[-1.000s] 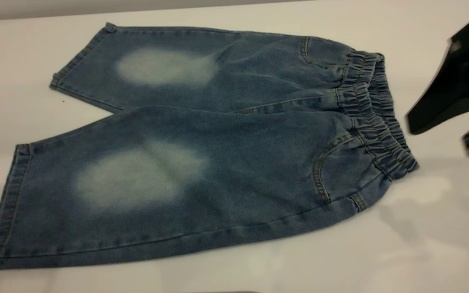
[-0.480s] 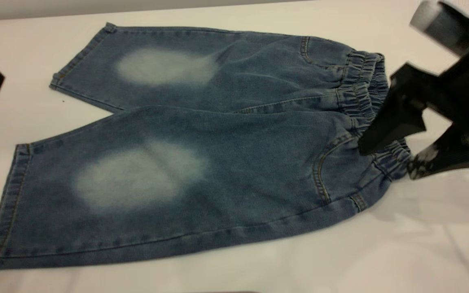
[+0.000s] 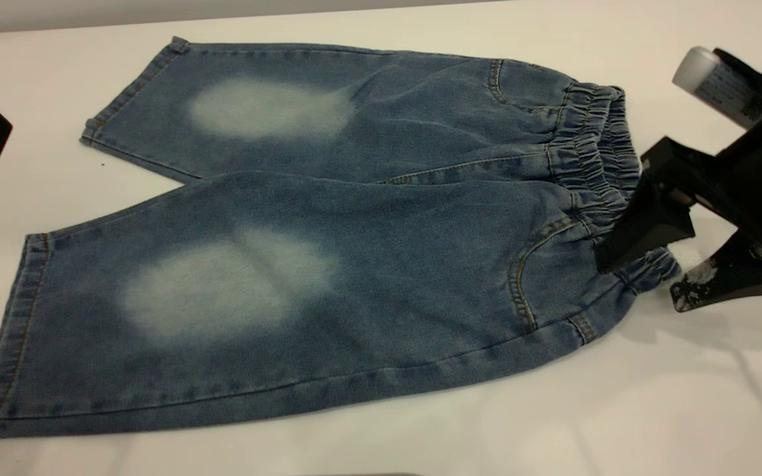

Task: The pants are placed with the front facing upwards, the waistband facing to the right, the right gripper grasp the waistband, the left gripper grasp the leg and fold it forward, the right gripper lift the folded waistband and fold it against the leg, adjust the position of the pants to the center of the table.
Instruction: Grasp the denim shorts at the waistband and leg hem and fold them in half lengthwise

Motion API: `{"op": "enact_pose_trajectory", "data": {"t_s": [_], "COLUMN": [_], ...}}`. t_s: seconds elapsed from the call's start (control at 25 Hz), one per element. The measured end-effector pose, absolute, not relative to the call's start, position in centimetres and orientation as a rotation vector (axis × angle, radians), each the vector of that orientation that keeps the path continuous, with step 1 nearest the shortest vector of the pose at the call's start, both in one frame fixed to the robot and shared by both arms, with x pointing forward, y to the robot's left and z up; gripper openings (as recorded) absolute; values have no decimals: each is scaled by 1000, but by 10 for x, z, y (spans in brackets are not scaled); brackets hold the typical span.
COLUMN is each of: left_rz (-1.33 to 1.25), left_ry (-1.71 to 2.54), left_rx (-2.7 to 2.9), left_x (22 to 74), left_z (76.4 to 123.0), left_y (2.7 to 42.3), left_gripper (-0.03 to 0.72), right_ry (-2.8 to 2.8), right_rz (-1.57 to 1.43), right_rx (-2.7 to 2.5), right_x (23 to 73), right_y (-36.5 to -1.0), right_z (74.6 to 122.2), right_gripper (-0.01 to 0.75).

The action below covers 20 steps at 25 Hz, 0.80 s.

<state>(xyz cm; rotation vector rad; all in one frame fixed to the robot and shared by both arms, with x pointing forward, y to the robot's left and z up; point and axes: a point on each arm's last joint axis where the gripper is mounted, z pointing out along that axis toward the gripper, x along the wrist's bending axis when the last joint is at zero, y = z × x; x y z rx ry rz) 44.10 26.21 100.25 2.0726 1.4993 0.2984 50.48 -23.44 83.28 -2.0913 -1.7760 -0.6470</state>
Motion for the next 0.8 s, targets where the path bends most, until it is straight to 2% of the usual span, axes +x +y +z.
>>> {"op": "enact_pose_trajectory", "data": {"t_s": [0.8], "left_rz": [305], "left_ry": [1498], "left_rx": [2070], "left_x": [441], "left_z": [1003], "left_y": [262], "left_gripper": [496], "right_ry": [-1857], "right_rz": [-687], "right_rx": [-2039], "right_x": [525], "right_y": [-233], "right_z": [823], "right_gripper": [542]}}
